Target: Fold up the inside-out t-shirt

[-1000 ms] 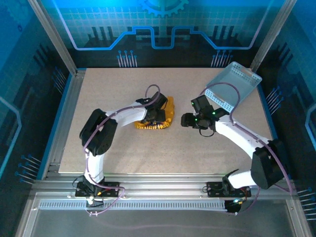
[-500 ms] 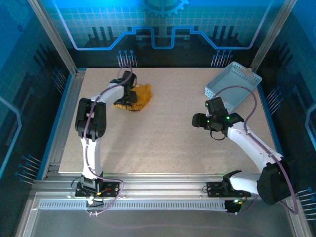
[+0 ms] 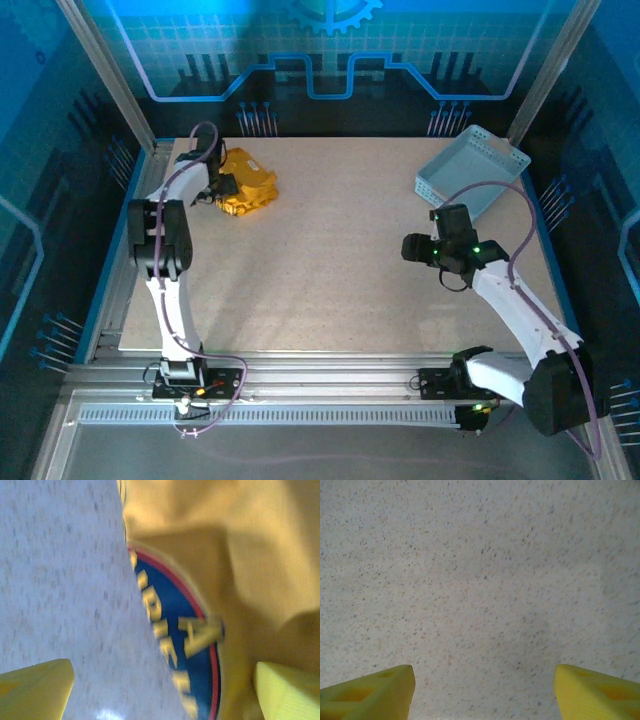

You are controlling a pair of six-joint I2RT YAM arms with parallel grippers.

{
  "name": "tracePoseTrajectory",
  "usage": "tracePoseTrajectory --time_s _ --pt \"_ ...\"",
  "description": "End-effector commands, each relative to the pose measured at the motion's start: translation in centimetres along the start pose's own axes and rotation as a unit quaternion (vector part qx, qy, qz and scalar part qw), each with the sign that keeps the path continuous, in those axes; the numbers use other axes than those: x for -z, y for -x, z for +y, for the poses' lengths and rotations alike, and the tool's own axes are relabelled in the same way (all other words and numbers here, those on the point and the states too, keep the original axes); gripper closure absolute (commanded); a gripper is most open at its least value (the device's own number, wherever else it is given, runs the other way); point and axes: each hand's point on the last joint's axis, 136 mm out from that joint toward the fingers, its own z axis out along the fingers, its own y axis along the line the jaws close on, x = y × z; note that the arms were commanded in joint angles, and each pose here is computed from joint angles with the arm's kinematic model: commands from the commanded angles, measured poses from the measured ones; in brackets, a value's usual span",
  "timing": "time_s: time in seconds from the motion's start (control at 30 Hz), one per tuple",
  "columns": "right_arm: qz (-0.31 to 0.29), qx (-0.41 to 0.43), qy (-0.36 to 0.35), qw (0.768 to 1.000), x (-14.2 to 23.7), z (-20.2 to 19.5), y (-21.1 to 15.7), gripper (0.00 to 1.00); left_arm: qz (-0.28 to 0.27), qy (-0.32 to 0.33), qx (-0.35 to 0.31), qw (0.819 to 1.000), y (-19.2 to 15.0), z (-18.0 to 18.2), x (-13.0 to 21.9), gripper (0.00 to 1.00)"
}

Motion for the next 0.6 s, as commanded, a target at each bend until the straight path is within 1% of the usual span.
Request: tracePoseTrajectory --time_s 0.0,0.1,0.13,0.2,0.27,0.37,0.43,0.47,0.5,0.53,0.57 --pt "-0.076 0.056 -0.033 0.995 0.5 -1.4 2.5 0.21 -0.091 -0.068 0.023 0.993 0.9 -0.1 6.9 0.01" --pt "-0.114 0.097 -0.069 0.986 0.1 -2.7 3.6 0.17 -0.165 -0.103 0.041 0.98 -1.4 1.3 9.7 0.01" --pt "-0.122 0.106 -0.082 0.983 -0.2 -3.3 3.8 0.16 -0.194 -0.119 0.04 0.973 -2.4 1.6 10.4 0.01" --pt "-0.132 0.107 -0.095 0.981 -1.0 -4.2 3.9 0.15 -0.261 -0.143 0.02 0.955 -4.0 1.9 11.7 0.01" --pt "-0.154 0.116 -0.1 0.976 -2.0 -4.7 4.1 0.15 -0.311 -0.162 -0.016 0.937 -5.9 1.8 12.2 0.01" --pt "-0.197 0.134 -0.097 0.966 -3.1 -5.1 4.4 0.14 -0.333 -0.186 -0.052 0.923 -8.1 0.6 11.8 0.01" --pt "-0.223 0.143 -0.083 0.961 -3.3 -4.9 4.6 0.14 -0.345 -0.211 -0.079 0.911 -9.2 -0.8 11.2 0.01" --pt "-0.245 0.147 -0.07 0.956 -3.3 -4.6 5.1 0.14 -0.351 -0.228 -0.09 0.904 -9.8 -1.4 10.9 0.01" --pt "-0.257 0.151 -0.057 0.953 -3.4 -4.3 5.2 0.13 -0.363 -0.239 -0.1 0.895 -9.9 -1.9 10.8 0.01" --pt "-0.265 0.154 -0.05 0.951 -3.6 -4.3 5.3 0.13 -0.358 -0.241 -0.115 0.895 -10.2 -2.3 10.9 0.01" --pt "-0.269 0.155 -0.045 0.949 -4.0 -4.4 5.4 0.13 -0.368 -0.244 -0.125 0.889 -10.2 -2.4 11.1 0.01"
